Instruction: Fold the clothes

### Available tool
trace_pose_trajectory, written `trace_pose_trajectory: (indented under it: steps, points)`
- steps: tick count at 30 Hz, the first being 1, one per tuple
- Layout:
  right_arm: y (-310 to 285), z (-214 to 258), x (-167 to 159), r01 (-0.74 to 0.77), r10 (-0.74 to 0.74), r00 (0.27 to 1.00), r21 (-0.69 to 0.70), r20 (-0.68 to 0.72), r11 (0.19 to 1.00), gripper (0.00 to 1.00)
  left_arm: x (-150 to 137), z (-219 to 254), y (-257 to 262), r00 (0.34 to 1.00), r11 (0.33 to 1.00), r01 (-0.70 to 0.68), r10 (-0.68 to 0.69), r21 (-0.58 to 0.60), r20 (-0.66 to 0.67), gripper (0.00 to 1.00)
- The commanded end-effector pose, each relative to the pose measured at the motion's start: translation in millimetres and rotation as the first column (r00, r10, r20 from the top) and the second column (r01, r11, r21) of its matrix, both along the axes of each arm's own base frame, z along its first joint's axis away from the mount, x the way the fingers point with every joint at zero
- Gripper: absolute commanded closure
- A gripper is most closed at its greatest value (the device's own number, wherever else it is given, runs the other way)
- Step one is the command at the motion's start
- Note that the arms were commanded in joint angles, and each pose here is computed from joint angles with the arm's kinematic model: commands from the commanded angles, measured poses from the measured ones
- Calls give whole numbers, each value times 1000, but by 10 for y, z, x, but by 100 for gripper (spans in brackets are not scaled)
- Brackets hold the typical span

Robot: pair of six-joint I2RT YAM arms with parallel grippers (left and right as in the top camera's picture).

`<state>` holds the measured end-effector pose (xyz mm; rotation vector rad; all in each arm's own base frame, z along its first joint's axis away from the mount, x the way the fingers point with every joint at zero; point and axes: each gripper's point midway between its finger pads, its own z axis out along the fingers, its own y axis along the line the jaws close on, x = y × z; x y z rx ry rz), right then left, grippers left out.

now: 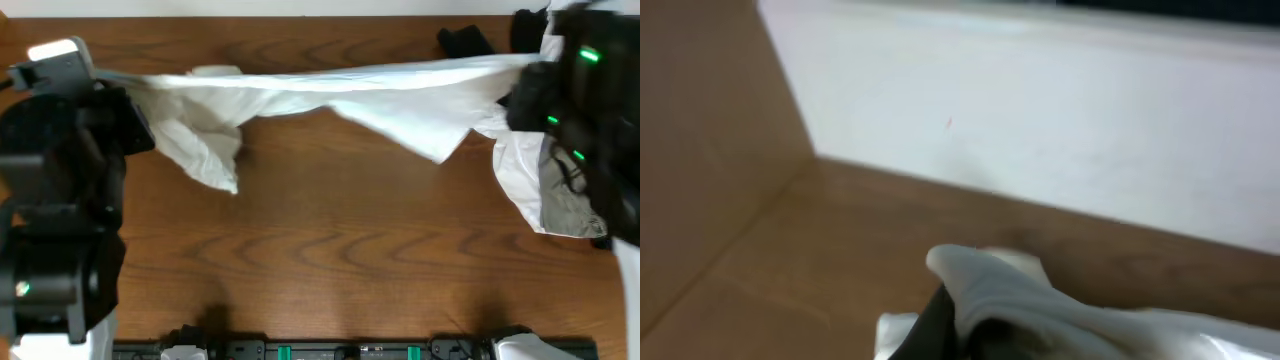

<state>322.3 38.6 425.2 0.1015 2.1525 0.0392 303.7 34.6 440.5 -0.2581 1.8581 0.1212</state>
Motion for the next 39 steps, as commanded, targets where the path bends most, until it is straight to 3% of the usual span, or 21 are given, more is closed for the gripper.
trace_pose_trajectory:
  steps: [1,5,15,39]
  points:
    - [-88,19,-57,30,-30,1000,-16,-3,999,99,-68,180,-191,992,993,122,-122,3,44,94]
    - [-109,-59,-131,28,-29,999,-32,-44,999,99,-121,115,-402,971,971,238,-237,-34,22,94]
    - [-196,-74,-137,58,-62,997,-72,-49,996,99,-216,-130,-384,967,971,237,-239,-24,-89,94]
    - [-268,-102,-170,87,-94,994,-101,-63,991,99,-359,-86,-383,965,968,251,-249,13,-83,94]
